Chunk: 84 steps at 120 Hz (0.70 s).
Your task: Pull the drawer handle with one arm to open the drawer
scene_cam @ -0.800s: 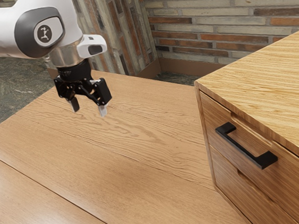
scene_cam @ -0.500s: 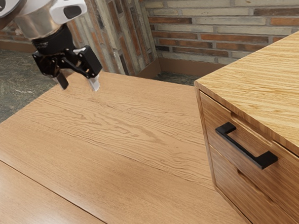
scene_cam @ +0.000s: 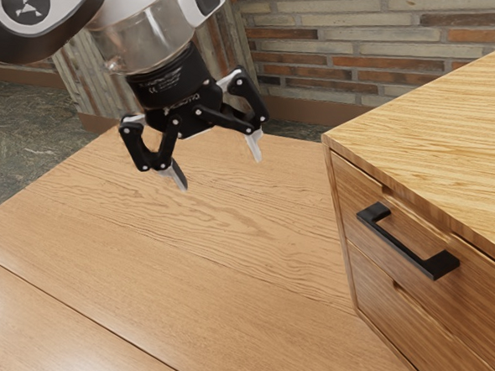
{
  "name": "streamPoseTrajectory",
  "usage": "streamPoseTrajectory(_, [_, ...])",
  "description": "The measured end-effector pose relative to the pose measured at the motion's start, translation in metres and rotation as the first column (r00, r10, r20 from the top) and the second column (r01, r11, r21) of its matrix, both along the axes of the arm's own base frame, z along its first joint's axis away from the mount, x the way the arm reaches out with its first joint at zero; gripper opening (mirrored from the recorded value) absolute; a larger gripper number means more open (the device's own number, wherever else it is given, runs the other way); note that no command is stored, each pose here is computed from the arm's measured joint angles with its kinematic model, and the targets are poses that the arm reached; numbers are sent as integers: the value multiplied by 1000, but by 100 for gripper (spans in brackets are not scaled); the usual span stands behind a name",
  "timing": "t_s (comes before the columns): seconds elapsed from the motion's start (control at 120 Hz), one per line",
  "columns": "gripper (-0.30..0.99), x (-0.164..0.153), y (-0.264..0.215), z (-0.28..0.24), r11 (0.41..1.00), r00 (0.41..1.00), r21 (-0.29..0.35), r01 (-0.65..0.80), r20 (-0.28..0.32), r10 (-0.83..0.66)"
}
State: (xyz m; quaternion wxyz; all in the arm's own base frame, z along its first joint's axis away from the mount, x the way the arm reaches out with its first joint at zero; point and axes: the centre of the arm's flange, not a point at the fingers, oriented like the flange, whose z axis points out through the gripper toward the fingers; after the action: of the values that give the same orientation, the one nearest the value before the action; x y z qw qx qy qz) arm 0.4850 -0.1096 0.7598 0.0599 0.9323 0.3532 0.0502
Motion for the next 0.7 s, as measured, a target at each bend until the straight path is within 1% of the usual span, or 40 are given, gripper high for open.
streamPoseTrajectory(0.067, [69, 11, -12, -10, 998, 999, -22, -52, -3, 52])
streamPoseTrajectory(0.117, [69, 20, -18, -26, 995, 996, -37, -94, -7, 94])
streamPoseTrajectory(0.183, [69, 21, -24, -48, 988, 989, -55, -148, 0, 148])
streamPoseTrajectory(0.258, [69, 12, -47, -65, 983, 985, -83, -163, 33, 166])
streamPoseTrajectory(0.317, [69, 7, -71, -67, 981, 984, -115, -158, 69, 166])
streamPoseTrajectory(0.383, [69, 5, -86, -67, 974, 977, -152, -170, 103, 186])
streamPoseTrajectory(0.5, [69, 2, -108, -72, 961, 966, -204, -189, 137, 220])
streamPoseTrajectory(0.583, [69, -10, -114, -71, 950, 957, -236, -207, 155, 247])
streamPoseTrajectory(0.642, [69, -25, -111, -72, 940, 948, -254, -226, 163, 272])
streamPoseTrajectory(0.7, [69, -32, -110, -73, 931, 940, -273, -244, 170, 297])
